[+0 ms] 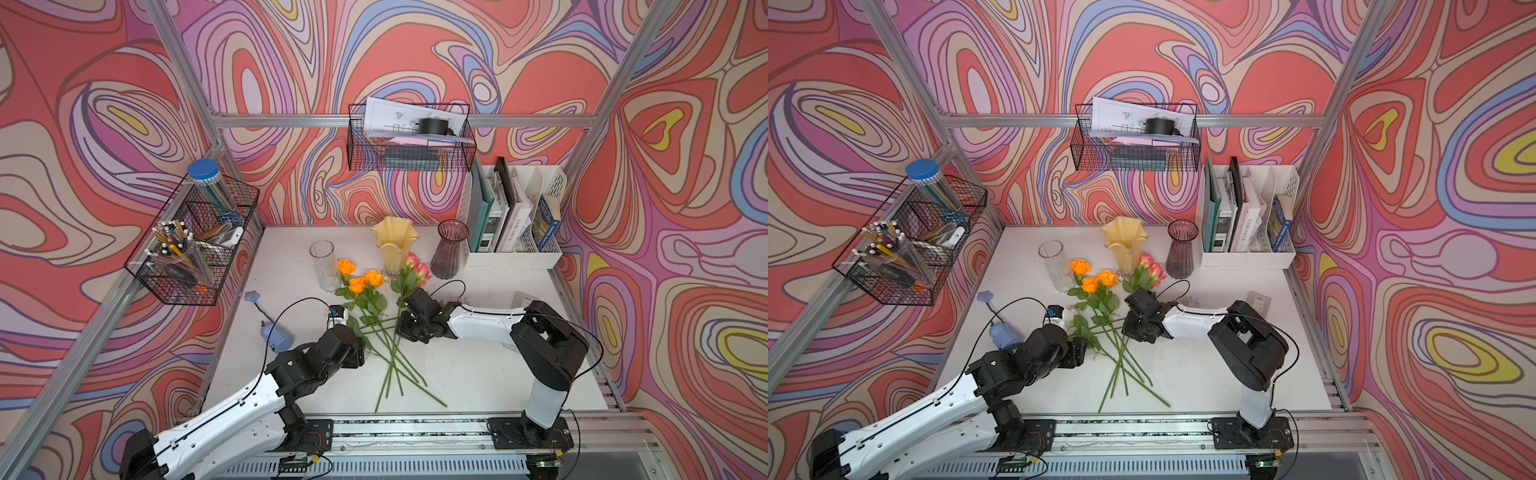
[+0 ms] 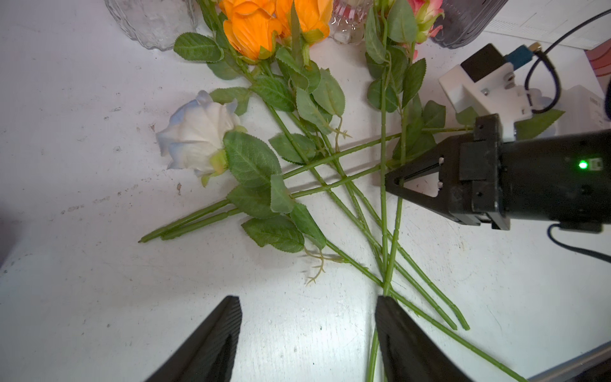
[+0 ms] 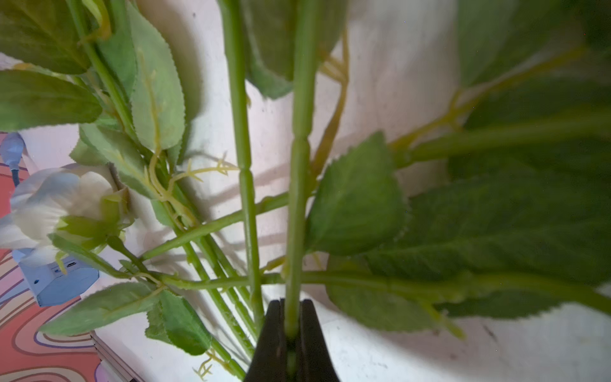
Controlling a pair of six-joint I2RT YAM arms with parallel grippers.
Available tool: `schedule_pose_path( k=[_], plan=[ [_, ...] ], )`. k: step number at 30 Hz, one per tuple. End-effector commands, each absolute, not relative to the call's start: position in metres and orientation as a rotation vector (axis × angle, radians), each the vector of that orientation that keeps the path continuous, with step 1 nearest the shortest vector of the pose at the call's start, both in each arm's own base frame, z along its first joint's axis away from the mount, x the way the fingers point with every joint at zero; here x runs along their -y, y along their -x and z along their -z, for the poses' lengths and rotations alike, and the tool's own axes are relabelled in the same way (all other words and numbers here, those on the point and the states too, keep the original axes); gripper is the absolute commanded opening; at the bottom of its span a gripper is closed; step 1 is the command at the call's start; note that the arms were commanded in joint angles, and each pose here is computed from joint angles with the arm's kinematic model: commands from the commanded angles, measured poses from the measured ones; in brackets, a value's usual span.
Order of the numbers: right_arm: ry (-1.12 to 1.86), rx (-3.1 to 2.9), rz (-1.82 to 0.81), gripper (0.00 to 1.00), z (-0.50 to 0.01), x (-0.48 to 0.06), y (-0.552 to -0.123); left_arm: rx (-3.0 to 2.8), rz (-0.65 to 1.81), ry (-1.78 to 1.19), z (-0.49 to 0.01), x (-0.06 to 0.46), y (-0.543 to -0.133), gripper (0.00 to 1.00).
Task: Arrange the flowers in different vases according to their colors
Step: Pick up the flower at the center of the board.
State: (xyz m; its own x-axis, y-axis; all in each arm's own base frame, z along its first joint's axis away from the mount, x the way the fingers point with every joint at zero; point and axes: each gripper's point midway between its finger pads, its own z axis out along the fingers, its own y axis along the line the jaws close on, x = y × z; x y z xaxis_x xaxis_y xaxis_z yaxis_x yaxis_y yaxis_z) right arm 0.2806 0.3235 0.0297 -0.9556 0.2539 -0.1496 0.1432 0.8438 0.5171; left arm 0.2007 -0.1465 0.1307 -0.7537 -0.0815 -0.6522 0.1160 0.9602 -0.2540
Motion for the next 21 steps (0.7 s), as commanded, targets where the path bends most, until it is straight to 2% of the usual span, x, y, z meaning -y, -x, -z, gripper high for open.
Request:
schedule_pose_path(
  k=[1, 12, 21],
  plan=[
    [-0.252, -2.747, -0.737, 0.0, -0.061, -0.321, -0.282, -2.402, 0.333, -0.052, -0.124, 0.144, -0.2, 0.7],
    [-0.176, -2.542, -0.749, 0.0, -0.146, -0.31, -0.293, -2.404, 0.342, -0.078, -0.117, 0.154, -0.206, 0.7],
    [0.045, -2.335, -0.702, 0.0, -0.254, -0.314, -0.299, -2.406, 0.346, -0.102, -0.114, 0.16, -0.209, 0.7]
  ],
)
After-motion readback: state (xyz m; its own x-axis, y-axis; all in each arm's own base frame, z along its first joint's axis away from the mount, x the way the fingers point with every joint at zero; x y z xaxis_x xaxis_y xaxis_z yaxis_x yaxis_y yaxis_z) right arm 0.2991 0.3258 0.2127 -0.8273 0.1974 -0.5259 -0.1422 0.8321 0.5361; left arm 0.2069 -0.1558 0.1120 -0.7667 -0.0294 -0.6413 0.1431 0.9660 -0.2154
